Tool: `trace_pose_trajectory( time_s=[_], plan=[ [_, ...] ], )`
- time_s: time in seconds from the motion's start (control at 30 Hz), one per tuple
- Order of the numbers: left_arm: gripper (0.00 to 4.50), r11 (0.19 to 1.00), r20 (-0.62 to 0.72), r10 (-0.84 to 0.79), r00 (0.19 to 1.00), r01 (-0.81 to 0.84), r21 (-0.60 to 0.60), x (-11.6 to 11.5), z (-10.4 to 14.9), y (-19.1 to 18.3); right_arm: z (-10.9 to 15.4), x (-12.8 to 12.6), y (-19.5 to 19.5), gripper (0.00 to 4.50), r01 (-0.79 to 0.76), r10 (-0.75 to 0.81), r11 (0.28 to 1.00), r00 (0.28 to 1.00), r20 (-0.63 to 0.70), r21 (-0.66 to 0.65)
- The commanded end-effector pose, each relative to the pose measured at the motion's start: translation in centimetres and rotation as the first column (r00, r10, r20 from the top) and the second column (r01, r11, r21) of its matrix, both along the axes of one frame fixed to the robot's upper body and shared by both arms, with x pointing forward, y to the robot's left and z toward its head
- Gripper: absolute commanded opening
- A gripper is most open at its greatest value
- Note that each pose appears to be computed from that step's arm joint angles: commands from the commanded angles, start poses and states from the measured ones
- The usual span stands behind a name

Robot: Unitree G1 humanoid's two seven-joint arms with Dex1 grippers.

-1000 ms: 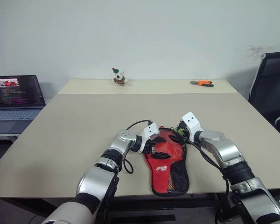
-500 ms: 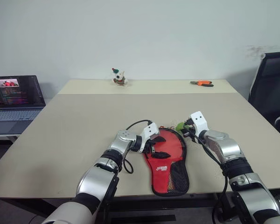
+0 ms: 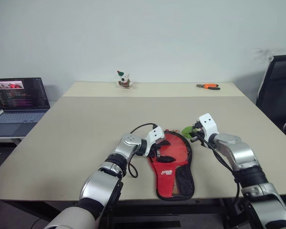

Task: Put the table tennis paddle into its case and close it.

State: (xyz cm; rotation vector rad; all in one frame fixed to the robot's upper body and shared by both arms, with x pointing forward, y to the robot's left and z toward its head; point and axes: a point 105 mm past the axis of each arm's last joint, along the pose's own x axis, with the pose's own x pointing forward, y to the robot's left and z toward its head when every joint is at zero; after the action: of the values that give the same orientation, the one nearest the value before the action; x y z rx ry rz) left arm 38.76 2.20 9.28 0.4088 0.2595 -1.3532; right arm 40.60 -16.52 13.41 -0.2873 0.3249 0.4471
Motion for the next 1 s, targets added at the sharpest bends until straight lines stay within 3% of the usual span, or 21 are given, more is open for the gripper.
trace_pose_trajectory(
  time_s=[0.03, 0.33, 0.5, 0.7, 0.83, 1.0],
  plan=[
    [4.50, 0.994, -0.117, 0.028, 0.993, -0.015, 0.104, -1.2, -3.9, 0.8, 1.6, -1.6, -2.9, 0.06, 0.051, -0.049, 0.998, 0.998, 0.043, -0.046],
    [4.50, 0.994, -0.113, 0.033, 0.993, -0.020, 0.110, -1.1, -3.8, -0.1, 1.0, -6.8, -4.4, 0.06, -0.016, 0.012, 0.993, 0.999, -0.032, -0.115],
    [4.50, 0.995, -0.113, 0.032, 0.993, -0.021, 0.096, -1.1, -3.5, -0.7, 0.7, -10.9, -3.7, 0.06, -0.202, 0.182, 0.970, 0.972, -0.148, -0.134],
    [4.50, 0.996, -0.102, 0.035, 0.994, -0.026, 0.091, -0.9, -3.1, -1.0, -0.5, -15.4, -3.0, 0.06, -0.401, 0.344, 0.902, 0.892, -0.294, -0.159],
    [4.50, 0.997, -0.102, 0.035, 0.994, -0.027, 0.078, -0.8, -2.9, -1.3, -2.9, -18.4, -3.9, 0.06, -0.552, 0.414, 0.776, 0.810, -0.416, -0.303],
    [4.50, 0.997, -0.100, 0.039, 0.994, -0.031, 0.077, -0.8, -2.8, -1.3, -3.0, -21.9, -2.6, 0.06, -0.674, 0.532, 0.723, 0.683, -0.501, -0.150]
  ],
)
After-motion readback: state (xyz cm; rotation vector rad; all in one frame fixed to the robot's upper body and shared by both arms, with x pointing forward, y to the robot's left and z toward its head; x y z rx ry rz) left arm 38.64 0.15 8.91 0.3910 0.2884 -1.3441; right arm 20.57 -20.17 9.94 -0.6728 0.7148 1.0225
